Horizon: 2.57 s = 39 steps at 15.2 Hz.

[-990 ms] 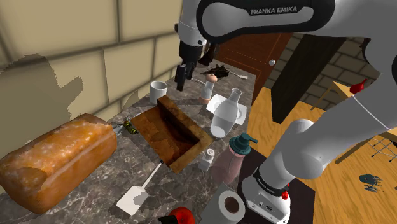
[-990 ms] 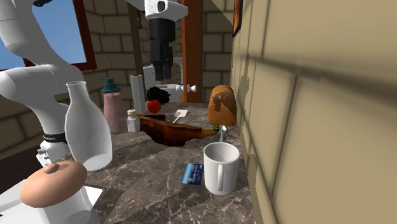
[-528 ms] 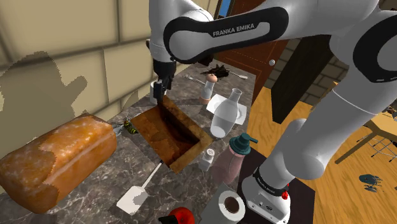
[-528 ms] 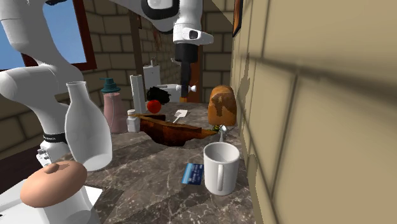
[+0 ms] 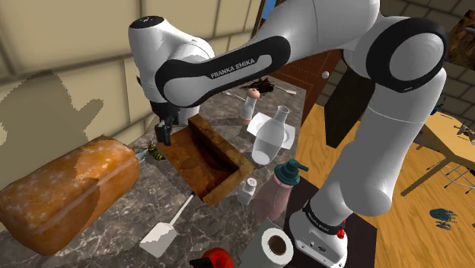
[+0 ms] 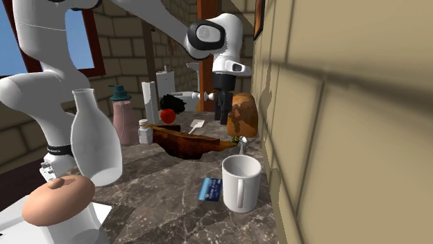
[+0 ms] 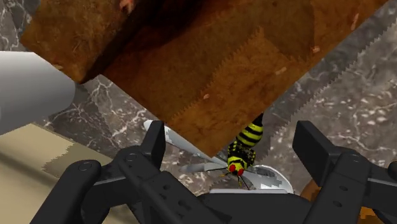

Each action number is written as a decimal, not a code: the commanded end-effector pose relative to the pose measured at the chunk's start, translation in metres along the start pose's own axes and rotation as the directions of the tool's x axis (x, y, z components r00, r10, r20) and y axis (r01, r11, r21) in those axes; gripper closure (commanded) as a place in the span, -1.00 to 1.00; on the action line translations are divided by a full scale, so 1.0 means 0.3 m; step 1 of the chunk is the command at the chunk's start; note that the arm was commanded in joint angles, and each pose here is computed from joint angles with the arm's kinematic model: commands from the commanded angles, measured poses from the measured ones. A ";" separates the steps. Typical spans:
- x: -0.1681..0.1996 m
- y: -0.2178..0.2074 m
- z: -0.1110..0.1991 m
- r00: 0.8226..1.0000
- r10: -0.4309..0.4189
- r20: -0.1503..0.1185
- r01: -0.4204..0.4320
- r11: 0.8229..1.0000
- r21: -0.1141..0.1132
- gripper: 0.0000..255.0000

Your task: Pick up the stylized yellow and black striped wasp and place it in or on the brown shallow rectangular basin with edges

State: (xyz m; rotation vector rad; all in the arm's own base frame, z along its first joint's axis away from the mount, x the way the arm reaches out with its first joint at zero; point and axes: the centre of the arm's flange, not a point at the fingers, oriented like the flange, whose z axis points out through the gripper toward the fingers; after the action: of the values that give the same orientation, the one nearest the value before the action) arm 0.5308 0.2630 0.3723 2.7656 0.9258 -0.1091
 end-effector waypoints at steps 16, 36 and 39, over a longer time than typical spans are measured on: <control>0.175 -0.125 0.282 0.994 -0.105 0.038 0.106 0.994 -0.037 -1.00; 0.160 -0.105 0.179 0.994 -0.105 0.038 0.106 0.994 -0.037 1.00; 0.153 -0.096 0.128 0.994 -0.105 0.038 0.106 0.994 -0.037 1.00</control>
State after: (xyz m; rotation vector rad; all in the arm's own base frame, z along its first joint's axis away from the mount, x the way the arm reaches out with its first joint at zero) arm 0.5506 0.3032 0.3182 2.6696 1.0533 -0.1555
